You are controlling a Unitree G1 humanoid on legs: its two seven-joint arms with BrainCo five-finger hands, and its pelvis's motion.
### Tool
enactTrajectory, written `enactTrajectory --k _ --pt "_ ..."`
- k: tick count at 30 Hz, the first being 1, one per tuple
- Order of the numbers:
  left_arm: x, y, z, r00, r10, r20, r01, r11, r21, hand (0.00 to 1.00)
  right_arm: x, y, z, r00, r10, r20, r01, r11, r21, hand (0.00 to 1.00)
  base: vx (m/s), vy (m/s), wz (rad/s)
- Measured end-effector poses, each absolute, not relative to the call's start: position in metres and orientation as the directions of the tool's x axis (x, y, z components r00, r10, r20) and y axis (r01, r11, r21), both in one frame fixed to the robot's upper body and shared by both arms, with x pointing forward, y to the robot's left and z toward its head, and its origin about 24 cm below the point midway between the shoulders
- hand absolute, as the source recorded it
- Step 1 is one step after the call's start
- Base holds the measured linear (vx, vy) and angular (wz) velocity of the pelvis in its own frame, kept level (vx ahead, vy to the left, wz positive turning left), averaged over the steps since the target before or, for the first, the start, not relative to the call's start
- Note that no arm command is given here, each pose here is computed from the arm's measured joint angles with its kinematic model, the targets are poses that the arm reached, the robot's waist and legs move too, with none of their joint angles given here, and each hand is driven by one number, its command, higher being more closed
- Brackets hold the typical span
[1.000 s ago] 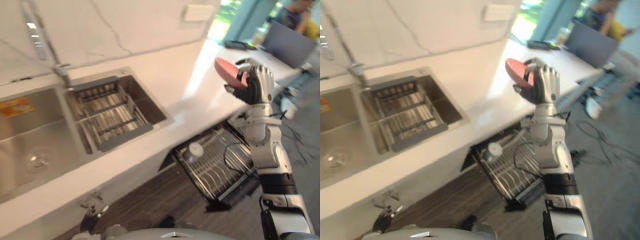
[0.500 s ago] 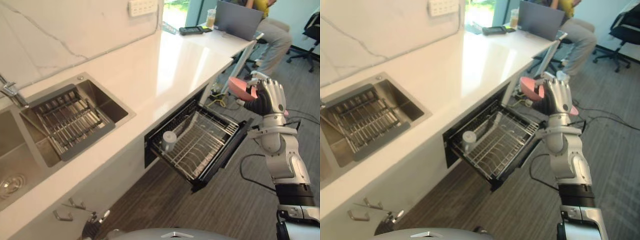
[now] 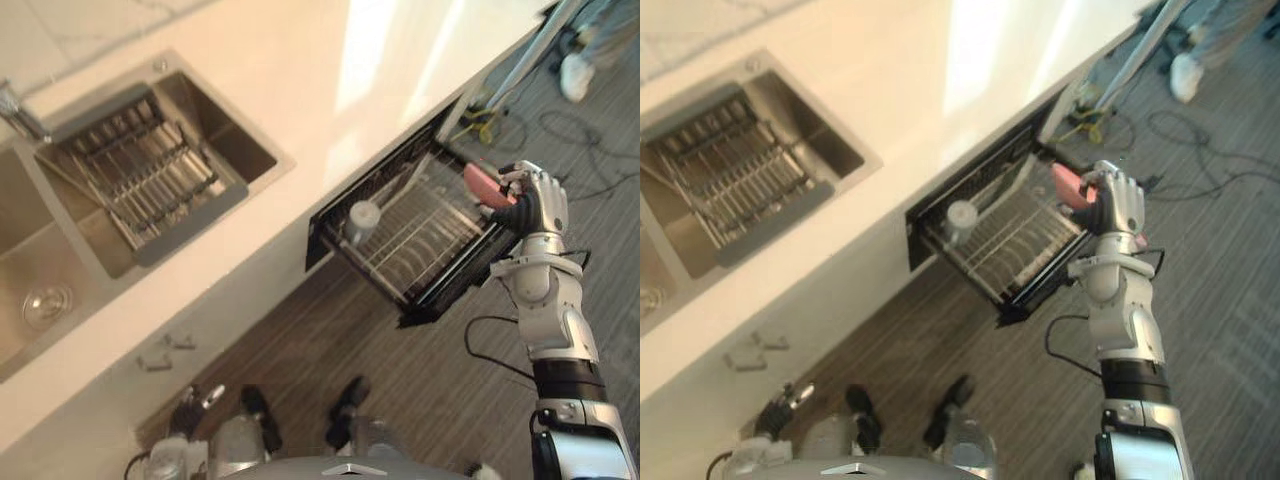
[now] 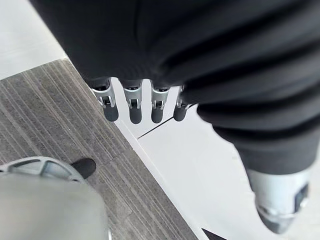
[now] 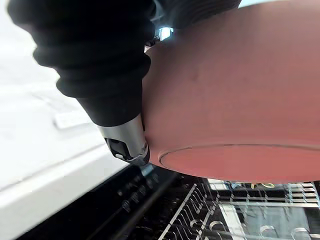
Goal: Walk over to the sink, pick up the cup, carry it to the dishwasher, place the cup inside the dishwasher, then close the dishwasher door
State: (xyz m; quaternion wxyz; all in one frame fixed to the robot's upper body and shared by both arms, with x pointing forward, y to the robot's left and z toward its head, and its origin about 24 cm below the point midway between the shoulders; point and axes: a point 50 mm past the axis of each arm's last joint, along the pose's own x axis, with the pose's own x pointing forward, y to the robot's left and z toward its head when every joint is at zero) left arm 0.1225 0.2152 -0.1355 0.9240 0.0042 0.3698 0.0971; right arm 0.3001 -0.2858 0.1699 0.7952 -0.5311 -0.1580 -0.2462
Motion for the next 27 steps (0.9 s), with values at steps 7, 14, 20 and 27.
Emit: enactTrajectory --k 7,14,20,27 --pt "0.161 0.204 -0.119 0.793 0.158 -0.588 -0.187 0.982 0.012 0.00 0.331 -0.289 0.215 0.767 -0.257 0.589 0.642 0.299 -0.706 1.00 -0.13 0.146 0.14" --pt "0.184 0.196 -0.109 0.828 0.132 -0.545 -0.195 0.979 -0.059 0.00 0.352 -0.290 0.256 0.761 -0.224 0.609 0.648 0.256 -0.717 1.00 -0.10 0.141 0.08" --pt "0.202 0.182 -0.101 0.855 0.081 -0.512 -0.153 0.983 -0.100 0.00 0.361 -0.298 0.286 0.748 -0.265 0.609 0.659 0.182 -0.730 1.00 -0.08 0.131 0.12" --pt "0.207 0.157 -0.100 0.865 0.012 -0.502 -0.112 0.979 -0.169 0.00 0.357 -0.320 0.320 0.688 -0.391 0.612 0.703 0.146 -0.696 0.00 -0.02 0.089 -0.09"
